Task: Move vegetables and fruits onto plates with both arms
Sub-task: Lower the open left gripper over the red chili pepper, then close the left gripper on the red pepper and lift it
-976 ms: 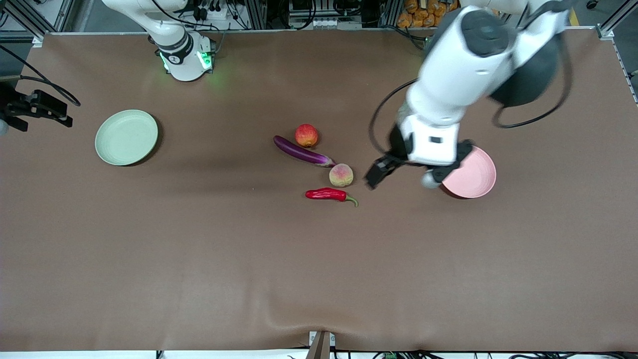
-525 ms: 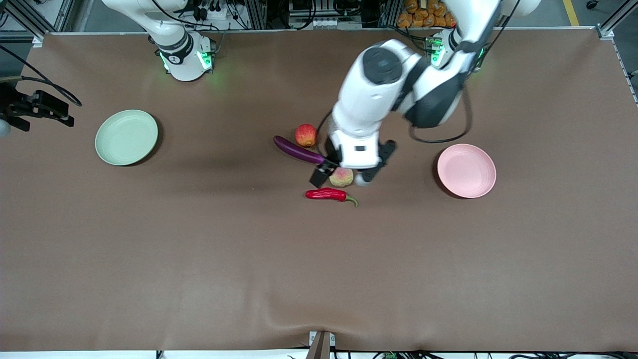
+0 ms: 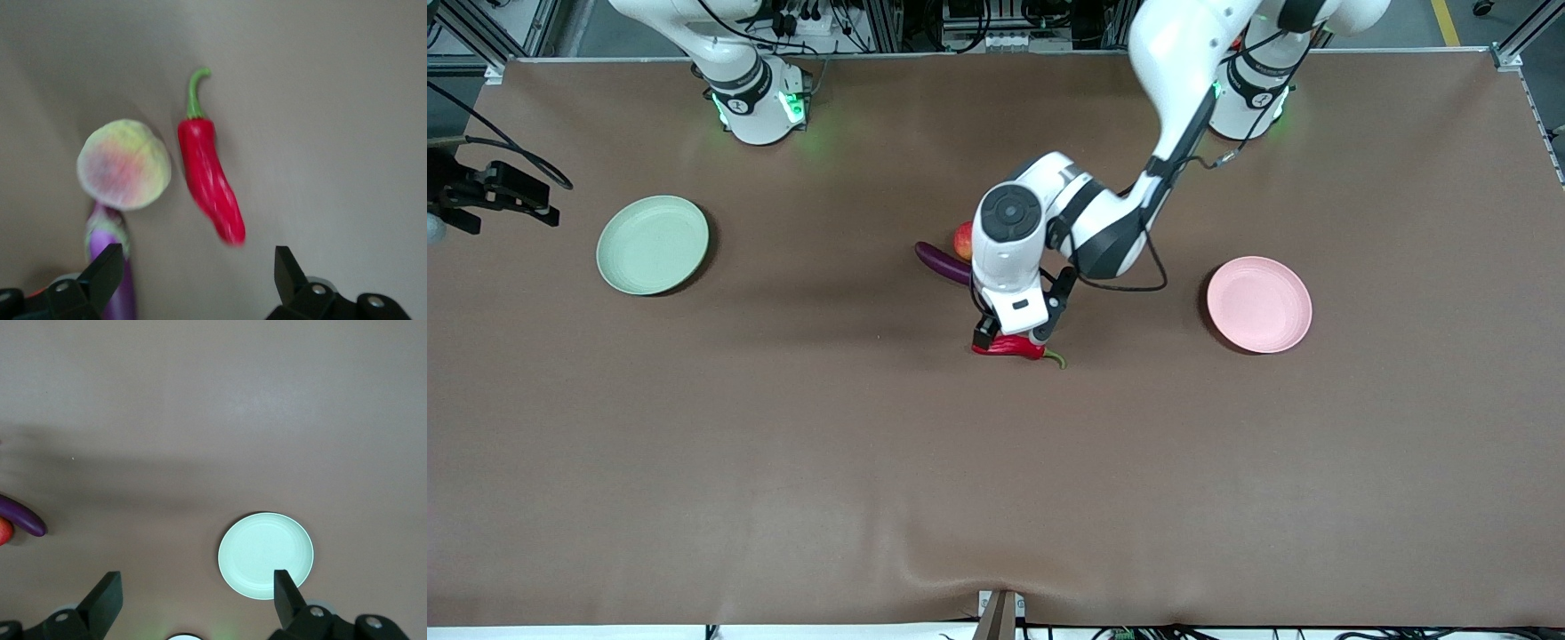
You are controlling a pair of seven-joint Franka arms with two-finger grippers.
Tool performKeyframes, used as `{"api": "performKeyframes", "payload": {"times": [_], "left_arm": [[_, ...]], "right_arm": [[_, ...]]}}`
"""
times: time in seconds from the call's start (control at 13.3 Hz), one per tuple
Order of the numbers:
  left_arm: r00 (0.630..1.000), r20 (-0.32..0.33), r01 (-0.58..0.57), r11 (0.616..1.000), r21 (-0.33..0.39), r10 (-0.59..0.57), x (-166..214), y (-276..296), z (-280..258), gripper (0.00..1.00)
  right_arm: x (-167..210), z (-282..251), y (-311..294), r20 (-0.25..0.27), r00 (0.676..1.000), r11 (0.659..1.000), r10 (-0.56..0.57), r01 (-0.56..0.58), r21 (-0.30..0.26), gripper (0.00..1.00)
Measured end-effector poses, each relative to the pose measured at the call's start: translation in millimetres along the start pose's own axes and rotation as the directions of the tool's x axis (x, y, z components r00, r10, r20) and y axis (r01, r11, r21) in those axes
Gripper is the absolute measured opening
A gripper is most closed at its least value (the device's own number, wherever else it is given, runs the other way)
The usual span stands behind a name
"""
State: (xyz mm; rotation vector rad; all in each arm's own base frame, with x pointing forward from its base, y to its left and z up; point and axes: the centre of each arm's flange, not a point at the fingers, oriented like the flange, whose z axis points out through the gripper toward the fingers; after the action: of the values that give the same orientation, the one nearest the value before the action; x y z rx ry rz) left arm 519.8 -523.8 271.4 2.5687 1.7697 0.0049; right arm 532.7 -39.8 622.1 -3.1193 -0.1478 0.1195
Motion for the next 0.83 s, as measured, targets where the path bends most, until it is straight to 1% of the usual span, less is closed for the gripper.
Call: {"api": "performKeyframes", "payload": {"times": [0.15,0.3,0.45,0.68,0.83], "left_arm": [[0.997,-0.036,0.065,0.998,-0.003,-0.066,1,0,34,1.0],[0.995,-0.047,0.091,0.996,0.008,-0.091,4,-1,49,1.0],[0.992,-0.047,0.116,0.993,-0.001,-0.116,5,1,47,1.0],[0.988,-0.029,0.149,0.988,-0.032,-0.15,2,6,41,1.0],[0.982,-0.021,0.186,0.982,-0.043,-0.187,-2,6,50,1.0]], "right_arm": [[0,0,0,0.001,1.0,1.0,0.0,0.0,0.0,1.0],[0,1,0,0.002,1.0,1.0,0.0,0.0,0.0,1.0],[0,1,0,0.003,1.0,1.0,0.0,0.0,0.001,1.0],[0,1,0,0.004,1.0,1.0,0.0,0.0,0.001,1.0],[0,1,0,0.004,1.0,1.0,0.001,-0.001,0.001,1.0]]}}
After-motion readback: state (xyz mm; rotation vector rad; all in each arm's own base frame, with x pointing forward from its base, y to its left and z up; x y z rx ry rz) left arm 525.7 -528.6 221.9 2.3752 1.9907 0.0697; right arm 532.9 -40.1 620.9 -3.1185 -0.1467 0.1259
